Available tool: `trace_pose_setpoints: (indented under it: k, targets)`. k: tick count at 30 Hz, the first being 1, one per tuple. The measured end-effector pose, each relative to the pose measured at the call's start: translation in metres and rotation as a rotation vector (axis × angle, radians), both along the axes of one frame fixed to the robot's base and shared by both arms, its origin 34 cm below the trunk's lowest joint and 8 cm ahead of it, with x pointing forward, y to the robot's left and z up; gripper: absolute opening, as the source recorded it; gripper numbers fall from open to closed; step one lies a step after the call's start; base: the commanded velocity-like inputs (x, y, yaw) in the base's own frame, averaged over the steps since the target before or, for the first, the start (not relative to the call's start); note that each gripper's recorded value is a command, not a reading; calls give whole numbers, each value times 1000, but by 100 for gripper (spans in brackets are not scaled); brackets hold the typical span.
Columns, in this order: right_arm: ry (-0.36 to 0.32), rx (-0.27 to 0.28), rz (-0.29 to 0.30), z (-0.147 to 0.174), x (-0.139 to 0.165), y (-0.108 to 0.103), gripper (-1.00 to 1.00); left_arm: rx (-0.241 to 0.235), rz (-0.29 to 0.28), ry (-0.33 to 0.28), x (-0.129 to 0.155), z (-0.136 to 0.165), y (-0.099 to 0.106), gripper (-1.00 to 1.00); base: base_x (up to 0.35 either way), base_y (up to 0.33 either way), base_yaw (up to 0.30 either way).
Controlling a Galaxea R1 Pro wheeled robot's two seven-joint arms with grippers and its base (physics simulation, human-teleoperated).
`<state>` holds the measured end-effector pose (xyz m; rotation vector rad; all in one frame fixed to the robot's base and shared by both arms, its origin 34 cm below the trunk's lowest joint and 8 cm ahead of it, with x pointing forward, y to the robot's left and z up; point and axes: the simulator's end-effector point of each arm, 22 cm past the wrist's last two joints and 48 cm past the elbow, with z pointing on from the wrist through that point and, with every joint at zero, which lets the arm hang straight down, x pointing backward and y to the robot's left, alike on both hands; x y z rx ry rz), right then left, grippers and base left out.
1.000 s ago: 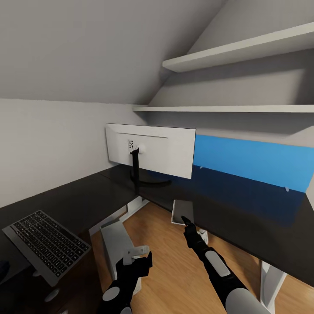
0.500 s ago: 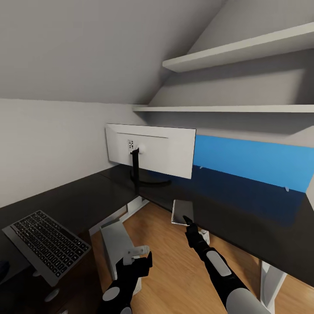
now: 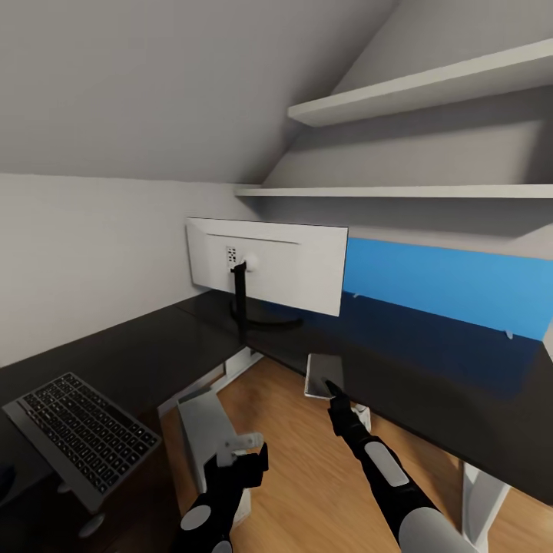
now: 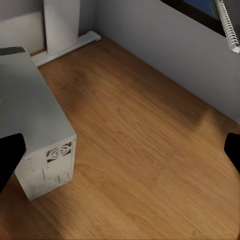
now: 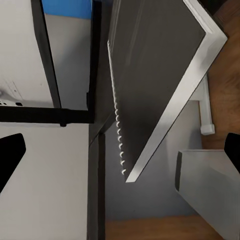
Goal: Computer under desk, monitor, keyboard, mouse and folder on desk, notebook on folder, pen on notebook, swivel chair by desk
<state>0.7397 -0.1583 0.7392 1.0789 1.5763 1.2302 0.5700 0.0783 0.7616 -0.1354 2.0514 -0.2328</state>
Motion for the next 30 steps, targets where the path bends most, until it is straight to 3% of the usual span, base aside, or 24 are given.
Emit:
trace_pose_setpoints:
  k: [30]
  targets:
    - [0, 0, 0, 0, 0, 0, 100, -1, -1, 1, 0, 0, -1, 100, 19, 15, 0]
